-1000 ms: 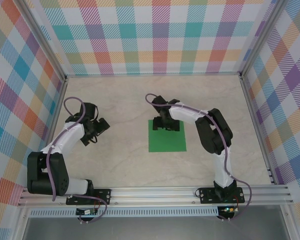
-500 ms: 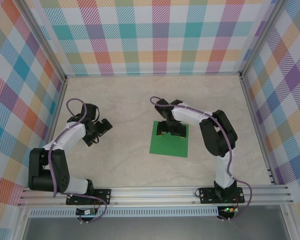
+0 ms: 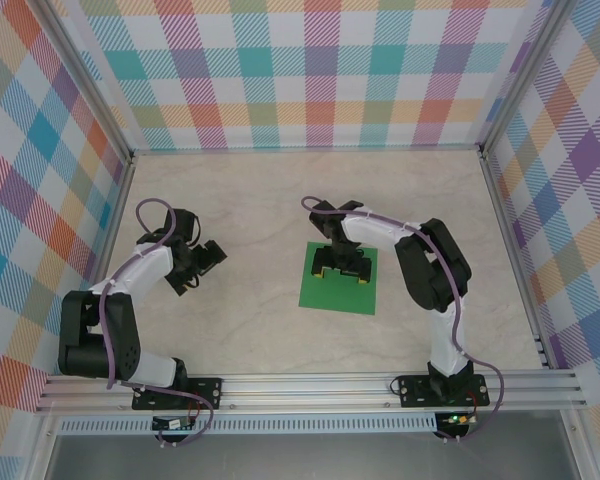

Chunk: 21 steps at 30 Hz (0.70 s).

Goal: Fold a paper plane with a square sheet of paper (pick it up from the middle)
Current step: Move the square sheet of paper to the center of the table, then fold the square sheet of paper in half at the center of the table.

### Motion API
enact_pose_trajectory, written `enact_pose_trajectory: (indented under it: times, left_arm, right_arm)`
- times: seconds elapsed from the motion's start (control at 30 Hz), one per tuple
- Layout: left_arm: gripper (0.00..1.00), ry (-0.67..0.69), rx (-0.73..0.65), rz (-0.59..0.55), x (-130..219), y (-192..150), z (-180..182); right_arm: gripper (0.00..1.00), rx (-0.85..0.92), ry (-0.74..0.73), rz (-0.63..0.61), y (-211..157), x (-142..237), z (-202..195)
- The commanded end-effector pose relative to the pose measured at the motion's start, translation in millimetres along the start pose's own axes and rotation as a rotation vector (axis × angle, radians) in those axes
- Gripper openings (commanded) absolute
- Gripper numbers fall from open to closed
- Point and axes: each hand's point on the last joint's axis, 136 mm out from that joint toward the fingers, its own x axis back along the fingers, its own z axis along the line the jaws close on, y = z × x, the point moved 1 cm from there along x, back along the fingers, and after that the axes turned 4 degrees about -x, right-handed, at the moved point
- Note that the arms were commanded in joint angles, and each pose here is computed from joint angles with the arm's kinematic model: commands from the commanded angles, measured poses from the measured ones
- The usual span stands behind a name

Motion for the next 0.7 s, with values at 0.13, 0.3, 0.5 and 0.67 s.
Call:
enact_pose_trajectory:
  times: [0.13,0.3,0.5,0.67]
  left_arm:
    - [1.00,0.003,-0.005,0.020,-4.2,-5.3,1.2]
    - [1.00,0.008,-0.006,0.019,-3.5,-5.3,1.6]
    - [1.00,0.012,-0.008,0.021,-3.0,-6.1,2.3]
    - [1.00,0.015,-0.007,0.022,-2.7,-6.4,3.1]
  right_arm:
    - [0.94,0.020,-0.068,0.088,-15.3,-39.2,-9.3]
    - [0.90,0.030,-0.078,0.113,-20.4,-56.6,-13.2]
    - [0.86,0.029,-0.093,0.130,-26.4,-69.4,-20.9]
    - [0.82,0.028,-0.113,0.130,-27.3,-74.1,-27.9]
